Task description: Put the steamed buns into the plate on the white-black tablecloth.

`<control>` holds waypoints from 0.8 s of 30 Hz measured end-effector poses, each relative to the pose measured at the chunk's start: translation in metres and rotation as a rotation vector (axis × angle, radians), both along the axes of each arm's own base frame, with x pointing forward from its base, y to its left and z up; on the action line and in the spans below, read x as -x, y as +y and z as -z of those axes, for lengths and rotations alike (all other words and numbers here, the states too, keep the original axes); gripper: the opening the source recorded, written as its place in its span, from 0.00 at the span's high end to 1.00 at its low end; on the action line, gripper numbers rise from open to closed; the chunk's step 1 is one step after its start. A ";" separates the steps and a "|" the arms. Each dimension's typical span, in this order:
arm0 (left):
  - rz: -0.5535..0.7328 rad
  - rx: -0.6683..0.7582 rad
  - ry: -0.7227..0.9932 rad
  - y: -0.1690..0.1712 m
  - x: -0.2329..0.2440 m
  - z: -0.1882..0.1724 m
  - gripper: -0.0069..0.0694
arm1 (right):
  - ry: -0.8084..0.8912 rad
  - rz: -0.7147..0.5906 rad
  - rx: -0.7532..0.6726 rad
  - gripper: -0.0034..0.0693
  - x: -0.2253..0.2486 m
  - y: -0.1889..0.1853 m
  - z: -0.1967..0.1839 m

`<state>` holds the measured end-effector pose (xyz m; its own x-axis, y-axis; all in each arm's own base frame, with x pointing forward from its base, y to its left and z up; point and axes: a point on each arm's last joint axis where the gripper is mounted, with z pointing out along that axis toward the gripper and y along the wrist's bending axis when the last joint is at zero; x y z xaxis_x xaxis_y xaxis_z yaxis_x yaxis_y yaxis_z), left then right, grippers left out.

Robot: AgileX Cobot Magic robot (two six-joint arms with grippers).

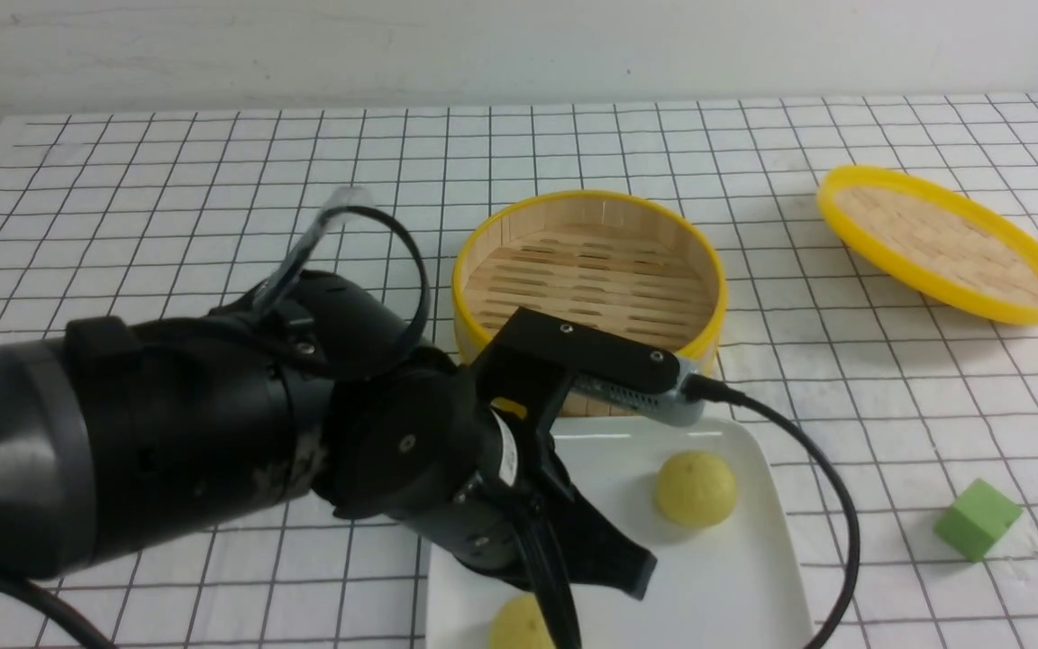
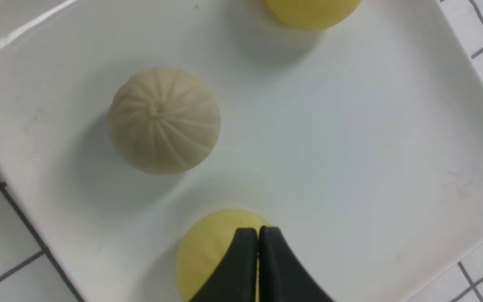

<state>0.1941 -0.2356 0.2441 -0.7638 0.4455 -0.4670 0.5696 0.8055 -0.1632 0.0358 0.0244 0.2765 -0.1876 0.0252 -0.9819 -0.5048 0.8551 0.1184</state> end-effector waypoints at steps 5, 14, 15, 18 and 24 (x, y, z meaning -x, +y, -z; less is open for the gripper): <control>0.000 0.000 0.000 0.000 0.000 0.000 0.87 | 0.000 0.000 0.001 0.94 0.000 0.000 0.000; 0.009 -0.014 -0.015 0.001 -0.001 0.000 0.86 | 0.003 -0.001 0.003 0.93 0.000 0.000 0.000; 0.016 -0.023 -0.026 0.001 -0.002 0.000 0.86 | 0.003 -0.001 0.003 0.93 0.000 0.000 0.000; 0.025 -0.036 -0.042 0.002 -0.002 0.000 0.86 | 0.004 -0.001 0.003 0.92 0.000 0.000 0.000; 0.035 -0.050 -0.057 0.003 -0.003 0.000 0.85 | 0.008 0.005 0.005 0.92 0.000 0.000 0.011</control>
